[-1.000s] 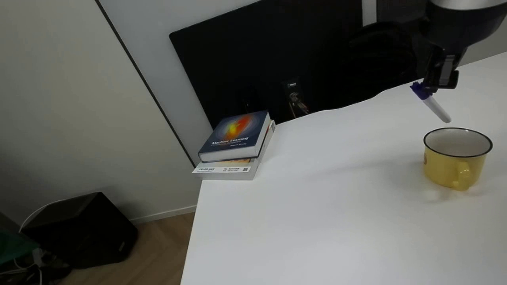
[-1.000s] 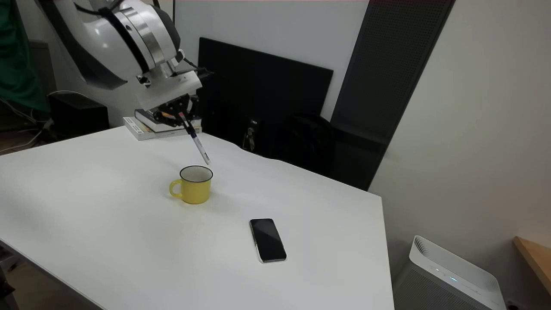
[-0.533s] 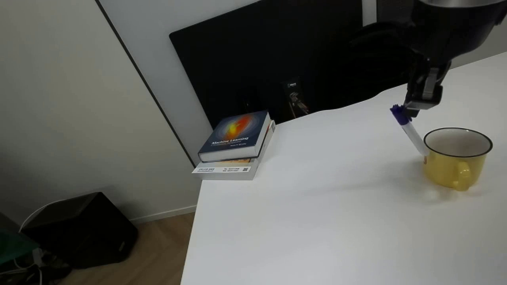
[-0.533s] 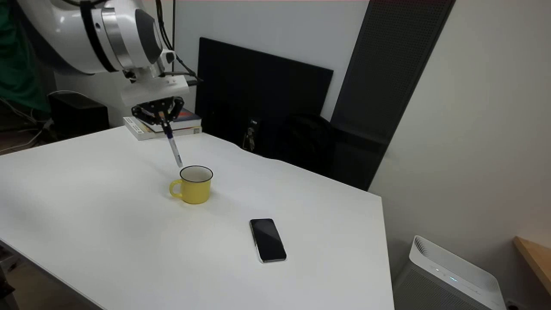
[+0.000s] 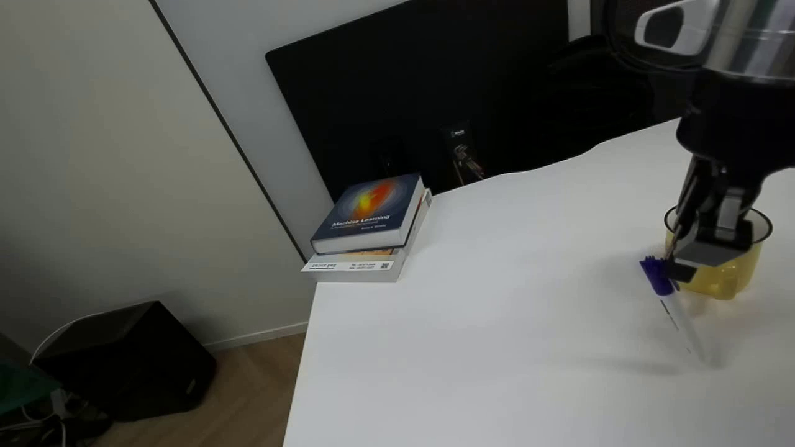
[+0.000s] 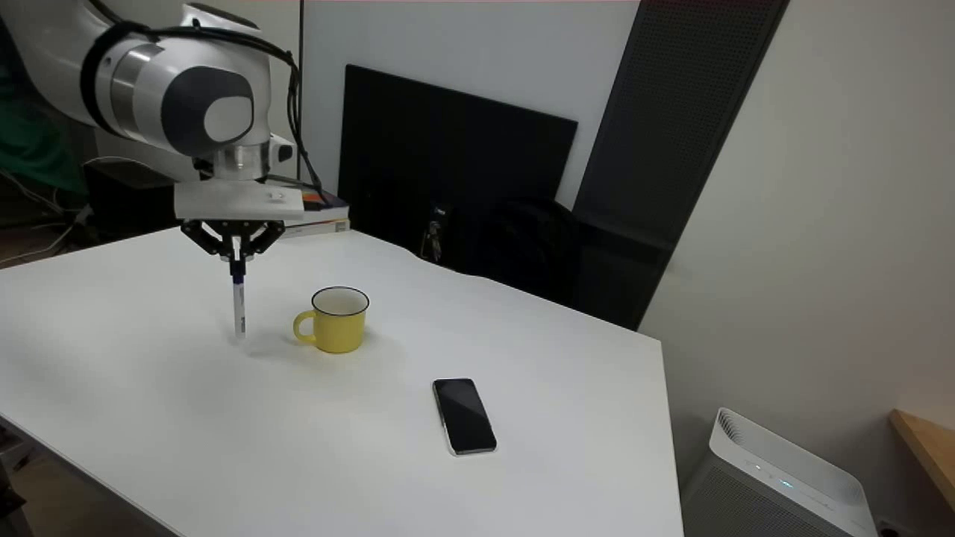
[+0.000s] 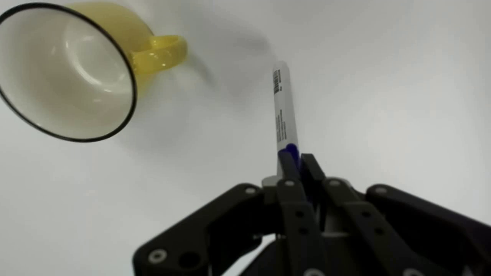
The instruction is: Take the marker out of the cup and put it on the table
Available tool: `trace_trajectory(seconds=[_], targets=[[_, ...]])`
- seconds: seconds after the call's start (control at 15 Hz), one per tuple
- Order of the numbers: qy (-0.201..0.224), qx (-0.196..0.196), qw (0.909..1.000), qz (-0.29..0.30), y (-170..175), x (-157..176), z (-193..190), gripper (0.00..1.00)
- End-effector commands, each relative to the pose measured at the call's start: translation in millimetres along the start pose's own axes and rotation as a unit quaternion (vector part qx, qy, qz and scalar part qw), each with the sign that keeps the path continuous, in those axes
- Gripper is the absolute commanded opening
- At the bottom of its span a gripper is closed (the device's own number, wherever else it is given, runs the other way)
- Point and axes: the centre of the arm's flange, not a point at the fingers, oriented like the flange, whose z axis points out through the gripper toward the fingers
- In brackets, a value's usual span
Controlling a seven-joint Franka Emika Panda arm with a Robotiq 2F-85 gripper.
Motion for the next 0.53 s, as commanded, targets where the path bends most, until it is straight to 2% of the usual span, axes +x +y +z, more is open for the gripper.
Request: trace_trajectory(seconds=[0.0,0.2,0.47], targets=[[-0.015,0.032,0.9994,-0.004,3.3,-15.8,-3.8,0.02],[-0.034,-0.009,0.9987,-0.036,-4.0,-17.9,-0.7,0.02],[-0.074,-0.016,0.9909,-0.111,-15.9,-20.0,-0.4,0.02]])
